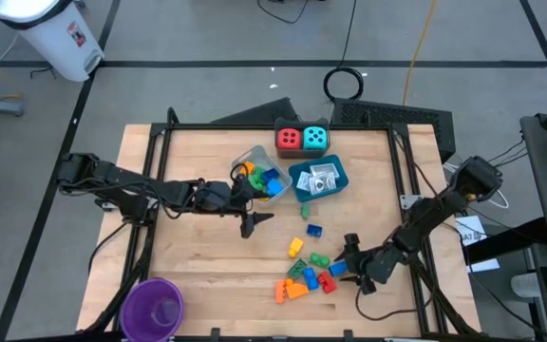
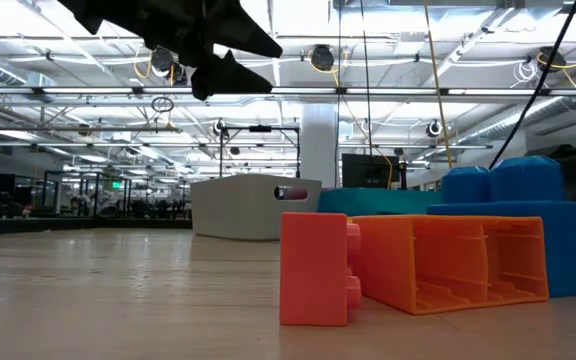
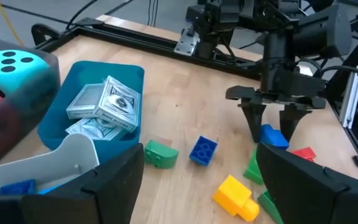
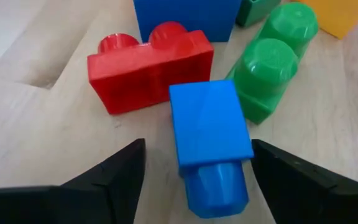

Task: Pick & Place Toys
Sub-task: Put the blue game piece into the gray bin

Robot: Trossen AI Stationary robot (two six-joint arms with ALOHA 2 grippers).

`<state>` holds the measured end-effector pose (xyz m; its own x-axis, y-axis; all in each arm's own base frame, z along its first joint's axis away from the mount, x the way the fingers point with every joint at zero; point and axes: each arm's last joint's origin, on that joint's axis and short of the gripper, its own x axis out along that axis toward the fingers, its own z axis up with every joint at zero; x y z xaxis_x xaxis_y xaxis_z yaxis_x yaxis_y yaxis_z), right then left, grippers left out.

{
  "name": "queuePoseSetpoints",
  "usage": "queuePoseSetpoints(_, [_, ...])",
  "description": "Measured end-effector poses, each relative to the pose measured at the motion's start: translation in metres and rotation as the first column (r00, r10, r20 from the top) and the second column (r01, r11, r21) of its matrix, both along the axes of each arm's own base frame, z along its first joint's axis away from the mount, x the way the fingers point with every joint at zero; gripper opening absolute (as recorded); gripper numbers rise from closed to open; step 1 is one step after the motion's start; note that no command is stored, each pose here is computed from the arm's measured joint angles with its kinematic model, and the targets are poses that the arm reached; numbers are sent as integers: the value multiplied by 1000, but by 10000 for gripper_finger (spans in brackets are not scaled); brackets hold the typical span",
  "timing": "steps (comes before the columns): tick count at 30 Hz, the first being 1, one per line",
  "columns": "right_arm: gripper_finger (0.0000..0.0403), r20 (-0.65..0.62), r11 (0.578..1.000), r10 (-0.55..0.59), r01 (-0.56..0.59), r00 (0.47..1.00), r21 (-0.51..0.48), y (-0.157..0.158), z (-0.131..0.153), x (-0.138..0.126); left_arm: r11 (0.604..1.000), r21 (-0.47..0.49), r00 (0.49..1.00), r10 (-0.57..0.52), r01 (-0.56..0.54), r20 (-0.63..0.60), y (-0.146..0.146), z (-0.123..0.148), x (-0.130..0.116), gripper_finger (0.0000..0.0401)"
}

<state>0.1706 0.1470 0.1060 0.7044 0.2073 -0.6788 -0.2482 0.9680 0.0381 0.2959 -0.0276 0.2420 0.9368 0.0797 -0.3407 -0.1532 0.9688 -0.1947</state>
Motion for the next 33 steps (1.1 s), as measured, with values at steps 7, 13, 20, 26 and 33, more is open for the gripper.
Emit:
queuePoseSetpoints(7, [197,6,1000,2,-2,1000,1,0,2,0,995,-92,999,31,-31,6,-1,0,0,328])
queuePoseSetpoints(13, [109,62,999,23,-24,998,22,-1,16,-1,987,-145,997,78,-76,8,0,0,0,316])
queuePoseSetpoints(20, [91,309,994,27,7,951,-109,-9,53,-2,957,-255,989,146,-137,19,0,-4,5,303])
queuePoseSetpoints(26, [94,471,907,-23,217,882,-360,-25,68,8,952,-298,980,126,-75,155,-9,-21,30,311])
queuePoseSetpoints(33, [96,489,851,-25,275,872,-447,-39,65,26,947,-316,963,24,65,270,-16,-40,72,321])
